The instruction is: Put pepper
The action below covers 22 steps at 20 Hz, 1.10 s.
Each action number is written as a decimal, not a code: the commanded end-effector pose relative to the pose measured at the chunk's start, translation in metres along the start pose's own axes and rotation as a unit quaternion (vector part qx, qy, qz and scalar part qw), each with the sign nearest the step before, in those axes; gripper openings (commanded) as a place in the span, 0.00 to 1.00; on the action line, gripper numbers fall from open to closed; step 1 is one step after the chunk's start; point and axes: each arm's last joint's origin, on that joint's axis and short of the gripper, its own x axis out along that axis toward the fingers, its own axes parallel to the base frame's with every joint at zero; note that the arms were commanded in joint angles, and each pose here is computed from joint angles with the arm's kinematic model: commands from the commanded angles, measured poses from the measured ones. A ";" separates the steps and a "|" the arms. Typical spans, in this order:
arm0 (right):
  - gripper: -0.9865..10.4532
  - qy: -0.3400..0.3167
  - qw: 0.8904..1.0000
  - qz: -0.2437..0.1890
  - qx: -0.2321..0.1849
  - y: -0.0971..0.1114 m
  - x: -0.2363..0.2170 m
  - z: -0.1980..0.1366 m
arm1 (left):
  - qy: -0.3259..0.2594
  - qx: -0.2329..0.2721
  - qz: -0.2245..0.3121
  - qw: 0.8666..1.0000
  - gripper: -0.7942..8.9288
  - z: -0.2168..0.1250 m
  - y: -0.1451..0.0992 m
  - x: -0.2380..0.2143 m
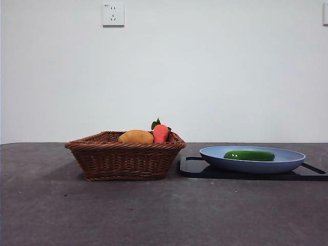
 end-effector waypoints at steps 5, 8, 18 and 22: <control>0.10 -0.008 1.000 0.000 -0.002 0.001 -0.002 0.003 | 0.010 -0.022 0.000 1.000 0.09 -0.032 -0.001 -0.001; 0.10 -0.008 1.000 0.000 -0.002 0.001 -0.002 0.003 | 0.028 -0.027 0.001 0.999 0.09 -0.042 -0.001 0.000; 0.10 -0.008 1.000 0.000 -0.002 0.001 -0.002 0.003 | 0.105 -0.064 0.001 0.992 0.09 -0.070 -0.001 0.001; 0.10 -0.008 1.000 0.000 -0.002 0.001 -0.002 0.003 | 0.106 -0.064 0.002 0.992 0.09 -0.071 -0.001 0.001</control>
